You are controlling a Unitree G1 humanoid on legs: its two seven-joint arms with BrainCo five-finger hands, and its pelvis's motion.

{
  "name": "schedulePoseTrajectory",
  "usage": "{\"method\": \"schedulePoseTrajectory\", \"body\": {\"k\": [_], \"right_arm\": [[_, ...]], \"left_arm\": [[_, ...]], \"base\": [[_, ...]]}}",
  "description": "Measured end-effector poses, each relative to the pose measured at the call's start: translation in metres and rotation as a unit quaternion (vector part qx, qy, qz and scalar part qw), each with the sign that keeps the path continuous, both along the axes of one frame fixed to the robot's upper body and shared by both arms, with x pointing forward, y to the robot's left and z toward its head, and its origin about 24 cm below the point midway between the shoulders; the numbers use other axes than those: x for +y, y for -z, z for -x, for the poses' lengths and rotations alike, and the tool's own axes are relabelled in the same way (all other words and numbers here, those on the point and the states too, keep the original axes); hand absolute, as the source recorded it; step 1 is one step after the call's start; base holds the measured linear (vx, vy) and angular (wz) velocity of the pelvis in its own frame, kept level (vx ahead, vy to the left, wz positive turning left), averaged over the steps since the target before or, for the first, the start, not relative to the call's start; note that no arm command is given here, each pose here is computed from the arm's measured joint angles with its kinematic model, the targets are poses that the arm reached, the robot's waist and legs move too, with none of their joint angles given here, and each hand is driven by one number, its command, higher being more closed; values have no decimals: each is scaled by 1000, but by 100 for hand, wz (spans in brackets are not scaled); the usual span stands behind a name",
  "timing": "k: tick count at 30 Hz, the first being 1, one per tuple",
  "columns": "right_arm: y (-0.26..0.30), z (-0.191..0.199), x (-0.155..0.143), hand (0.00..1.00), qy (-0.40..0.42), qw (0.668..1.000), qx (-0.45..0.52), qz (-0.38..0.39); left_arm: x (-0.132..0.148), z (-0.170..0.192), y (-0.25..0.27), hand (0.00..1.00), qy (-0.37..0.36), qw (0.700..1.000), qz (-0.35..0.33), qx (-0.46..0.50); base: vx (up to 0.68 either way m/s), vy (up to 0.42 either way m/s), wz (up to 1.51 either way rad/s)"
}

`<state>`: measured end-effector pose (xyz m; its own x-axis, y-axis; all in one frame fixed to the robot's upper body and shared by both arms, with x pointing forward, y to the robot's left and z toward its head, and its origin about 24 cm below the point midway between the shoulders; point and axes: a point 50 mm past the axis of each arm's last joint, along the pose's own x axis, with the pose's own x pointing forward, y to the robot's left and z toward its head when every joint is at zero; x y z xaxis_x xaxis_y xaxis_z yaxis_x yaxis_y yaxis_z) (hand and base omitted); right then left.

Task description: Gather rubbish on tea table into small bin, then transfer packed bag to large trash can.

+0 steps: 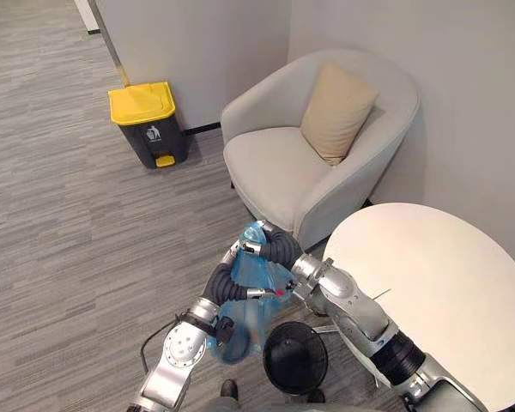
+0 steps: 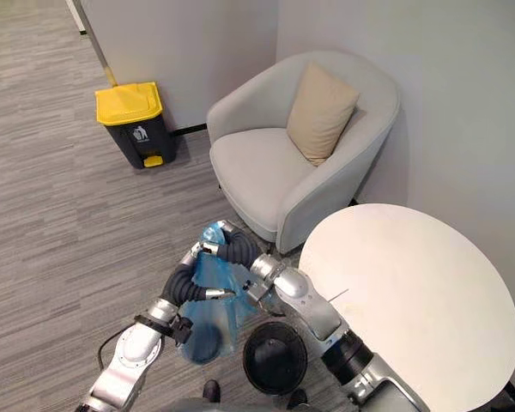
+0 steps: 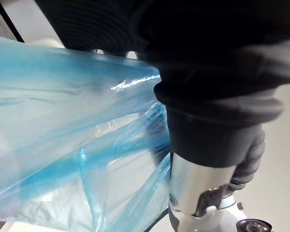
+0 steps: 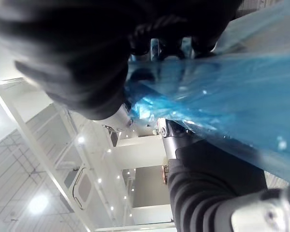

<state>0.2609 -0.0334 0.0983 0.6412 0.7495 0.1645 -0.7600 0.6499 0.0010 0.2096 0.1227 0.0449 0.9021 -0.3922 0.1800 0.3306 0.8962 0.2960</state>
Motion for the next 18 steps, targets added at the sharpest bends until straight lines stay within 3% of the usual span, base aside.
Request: {"method": "schedulePoseTrajectory", "body": {"k": [18], "right_arm": [[-57,-22,19,100,14,997,-66,-31]], "left_arm": [[-3,-2,14,0,-26,999,4,33]], "base": [[-3,7,-4]]}}
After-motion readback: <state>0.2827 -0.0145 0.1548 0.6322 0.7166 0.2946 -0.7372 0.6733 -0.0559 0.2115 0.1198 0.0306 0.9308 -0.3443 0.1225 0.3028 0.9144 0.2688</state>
